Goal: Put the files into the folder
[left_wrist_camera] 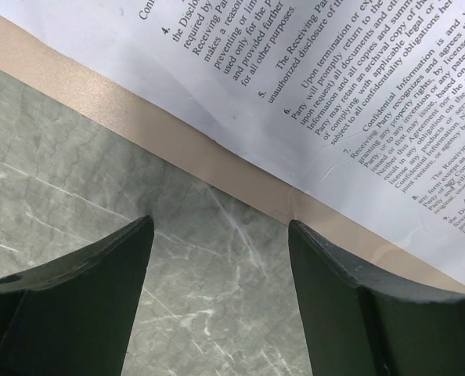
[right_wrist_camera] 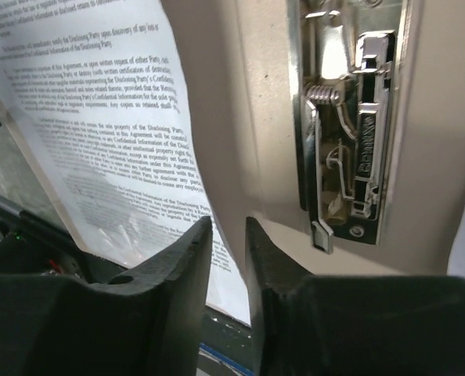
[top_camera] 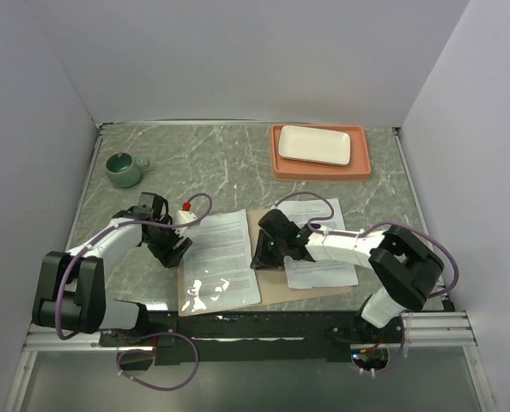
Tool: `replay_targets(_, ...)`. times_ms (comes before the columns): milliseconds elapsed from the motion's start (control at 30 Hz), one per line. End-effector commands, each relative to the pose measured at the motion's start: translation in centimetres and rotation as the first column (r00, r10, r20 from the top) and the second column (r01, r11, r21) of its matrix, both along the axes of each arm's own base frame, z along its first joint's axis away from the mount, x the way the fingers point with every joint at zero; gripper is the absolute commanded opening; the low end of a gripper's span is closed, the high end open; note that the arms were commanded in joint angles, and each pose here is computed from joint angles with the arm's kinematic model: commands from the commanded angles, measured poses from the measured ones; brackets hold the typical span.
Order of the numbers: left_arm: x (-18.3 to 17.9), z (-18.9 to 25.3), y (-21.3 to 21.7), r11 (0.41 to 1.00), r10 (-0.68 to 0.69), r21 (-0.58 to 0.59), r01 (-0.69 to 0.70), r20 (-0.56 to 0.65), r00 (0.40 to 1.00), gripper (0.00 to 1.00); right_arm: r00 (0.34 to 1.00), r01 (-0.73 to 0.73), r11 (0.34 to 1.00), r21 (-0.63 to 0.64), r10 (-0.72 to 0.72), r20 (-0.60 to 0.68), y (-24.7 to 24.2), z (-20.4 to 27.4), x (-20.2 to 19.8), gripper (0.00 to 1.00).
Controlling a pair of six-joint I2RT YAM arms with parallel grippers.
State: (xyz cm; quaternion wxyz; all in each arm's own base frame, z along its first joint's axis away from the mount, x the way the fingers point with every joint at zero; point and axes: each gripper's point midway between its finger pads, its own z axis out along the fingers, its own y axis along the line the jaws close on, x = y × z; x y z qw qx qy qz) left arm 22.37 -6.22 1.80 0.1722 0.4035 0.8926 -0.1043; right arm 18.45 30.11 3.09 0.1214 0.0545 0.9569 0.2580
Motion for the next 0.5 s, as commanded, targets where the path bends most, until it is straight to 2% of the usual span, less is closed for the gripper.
replay_targets(0,-1.2,-0.1,-0.1,1.000,0.013,-0.007,-0.014,-0.036,0.999,0.75,0.997,-0.051,0.998,0.037,0.049,0.056,1.2,1.3,0.3,0.24)
replay_targets(100,-1.4,-0.1,-0.1,1.000,0.012,-0.007,-0.012,-0.036,0.999,0.75,0.997,-0.066,0.997,0.034,0.064,0.046,1.2,0.9,-0.2,0.23)
replay_targets(300,-1.5,-0.3,0.0,1.000,0.014,-0.005,-0.014,-0.040,0.999,0.75,0.993,-0.105,0.994,0.012,0.104,0.056,1.6,0.8,-0.7,0.29)
replay_targets(467,-1.5,-0.2,-0.1,1.000,0.013,-0.008,-0.013,-0.038,0.999,0.75,0.993,-0.115,0.993,-0.004,0.115,0.035,1.7,0.3,-1.1,0.25)
